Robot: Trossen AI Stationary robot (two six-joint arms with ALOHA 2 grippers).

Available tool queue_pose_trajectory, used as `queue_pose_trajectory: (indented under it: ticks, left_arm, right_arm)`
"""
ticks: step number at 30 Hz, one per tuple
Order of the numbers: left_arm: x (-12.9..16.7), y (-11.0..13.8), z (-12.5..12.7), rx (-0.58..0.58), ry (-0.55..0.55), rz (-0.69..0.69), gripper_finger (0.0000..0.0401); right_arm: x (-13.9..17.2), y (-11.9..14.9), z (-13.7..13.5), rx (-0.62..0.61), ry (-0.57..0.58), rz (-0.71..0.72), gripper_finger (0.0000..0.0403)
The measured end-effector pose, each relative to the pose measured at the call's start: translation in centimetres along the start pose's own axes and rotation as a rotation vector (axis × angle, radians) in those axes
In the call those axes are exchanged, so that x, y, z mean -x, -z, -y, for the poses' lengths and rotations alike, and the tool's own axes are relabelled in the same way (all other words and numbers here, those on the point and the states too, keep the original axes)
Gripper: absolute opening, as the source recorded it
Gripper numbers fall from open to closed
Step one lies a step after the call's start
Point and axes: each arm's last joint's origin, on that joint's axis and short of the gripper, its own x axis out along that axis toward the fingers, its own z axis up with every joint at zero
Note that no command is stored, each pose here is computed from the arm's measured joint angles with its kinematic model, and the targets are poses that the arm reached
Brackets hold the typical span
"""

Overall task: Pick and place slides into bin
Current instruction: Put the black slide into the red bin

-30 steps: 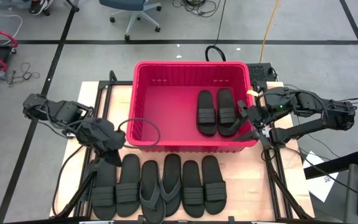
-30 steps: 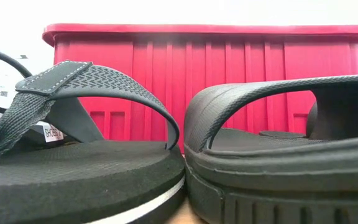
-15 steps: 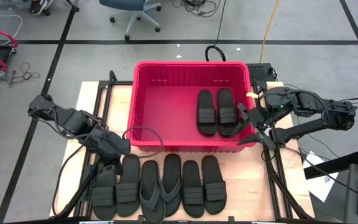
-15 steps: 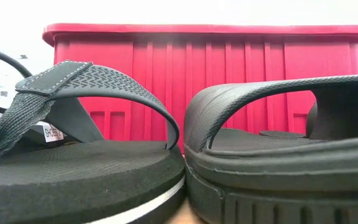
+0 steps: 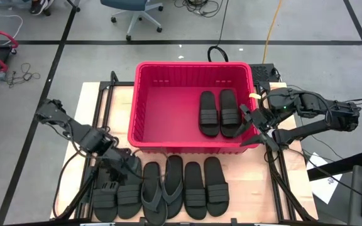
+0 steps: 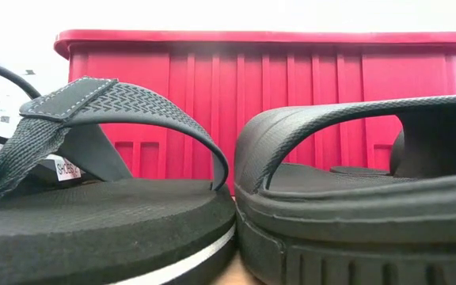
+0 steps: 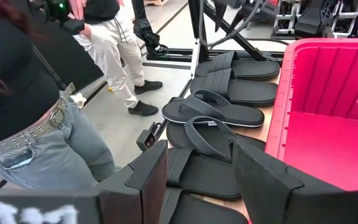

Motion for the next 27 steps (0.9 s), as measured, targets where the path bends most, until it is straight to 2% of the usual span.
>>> queue_pose_trajectory:
  ticks: [4, 9, 13, 20, 27]
  left_arm:
    - [-2.1, 0.5, -0.4, 0.007, -0.068, -0.053, 0.0122]
    - [-4.5, 1.8, -1.2, 0.082, -0.134, -0.078, 0.0122]
    - [-6.5, 2.5, -2.0, 0.120, -0.144, -0.092, 0.0122]
    - [-9.7, 3.9, -2.9, 0.119, -0.138, -0.102, 0.0122]
    - [-11.9, 4.9, -4.3, 0.143, -0.131, -0.106, 0.0122]
  right_arm:
    - [0.0, 0.0, 0.0, 0.000, 0.000, 0.000, 0.0169]
    - [0.0, 0.0, 0.0, 0.000, 0.000, 0.000, 0.0167]
    - [0.0, 0.0, 0.0, 0.000, 0.000, -0.001, 0.0167]
    - [0.0, 0.1, 0.0, -0.007, 0.001, -0.013, 0.0165]
    - [0.0, 0.4, 0.0, -0.017, 0.002, -0.034, 0.0165]
